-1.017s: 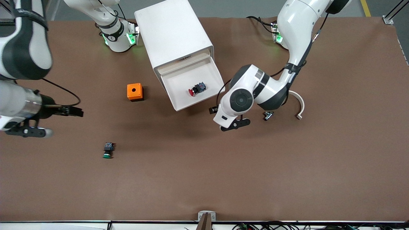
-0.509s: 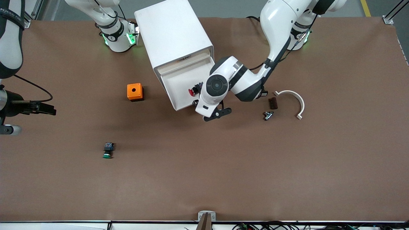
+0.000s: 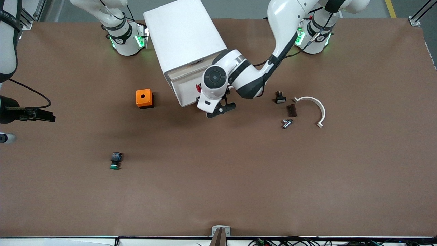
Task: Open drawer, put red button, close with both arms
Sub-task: 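Push the drawer closed with the left gripper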
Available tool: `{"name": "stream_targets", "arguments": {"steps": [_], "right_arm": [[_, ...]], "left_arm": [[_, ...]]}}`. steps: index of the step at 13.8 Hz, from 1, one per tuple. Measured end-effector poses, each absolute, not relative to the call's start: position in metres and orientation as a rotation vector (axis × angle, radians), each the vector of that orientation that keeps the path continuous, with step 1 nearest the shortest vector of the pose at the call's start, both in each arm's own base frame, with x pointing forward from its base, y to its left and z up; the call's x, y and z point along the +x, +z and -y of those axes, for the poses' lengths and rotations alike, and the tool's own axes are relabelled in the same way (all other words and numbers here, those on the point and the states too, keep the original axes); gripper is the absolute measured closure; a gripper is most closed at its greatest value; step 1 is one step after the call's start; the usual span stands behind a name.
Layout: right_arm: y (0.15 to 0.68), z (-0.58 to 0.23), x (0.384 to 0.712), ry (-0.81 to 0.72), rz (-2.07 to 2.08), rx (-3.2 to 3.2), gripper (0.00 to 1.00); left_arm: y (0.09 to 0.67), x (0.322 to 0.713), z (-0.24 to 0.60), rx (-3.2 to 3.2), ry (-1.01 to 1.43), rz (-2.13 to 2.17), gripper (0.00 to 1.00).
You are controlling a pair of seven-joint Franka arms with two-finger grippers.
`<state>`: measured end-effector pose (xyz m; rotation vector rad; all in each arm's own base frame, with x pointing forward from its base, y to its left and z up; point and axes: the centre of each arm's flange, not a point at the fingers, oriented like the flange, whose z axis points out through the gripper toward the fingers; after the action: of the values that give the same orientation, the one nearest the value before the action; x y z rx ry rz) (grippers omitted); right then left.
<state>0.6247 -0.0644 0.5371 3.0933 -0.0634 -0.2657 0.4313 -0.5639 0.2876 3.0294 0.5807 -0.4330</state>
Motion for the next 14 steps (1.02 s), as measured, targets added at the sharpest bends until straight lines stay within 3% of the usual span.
{"name": "stream_targets", "arguments": {"steps": [7,14], "right_arm": [[0.62,0.062,0.602,-0.264,0.075,3.088,0.0],[0.658,0.056,0.576,-0.218,0.06,3.101,0.0]], "left_arm": [[0.284,0.363,0.608,3.037,-0.501,-0.583,0.0],[0.276,0.356,0.607,3.042,-0.535,-0.615,0.0]]}}
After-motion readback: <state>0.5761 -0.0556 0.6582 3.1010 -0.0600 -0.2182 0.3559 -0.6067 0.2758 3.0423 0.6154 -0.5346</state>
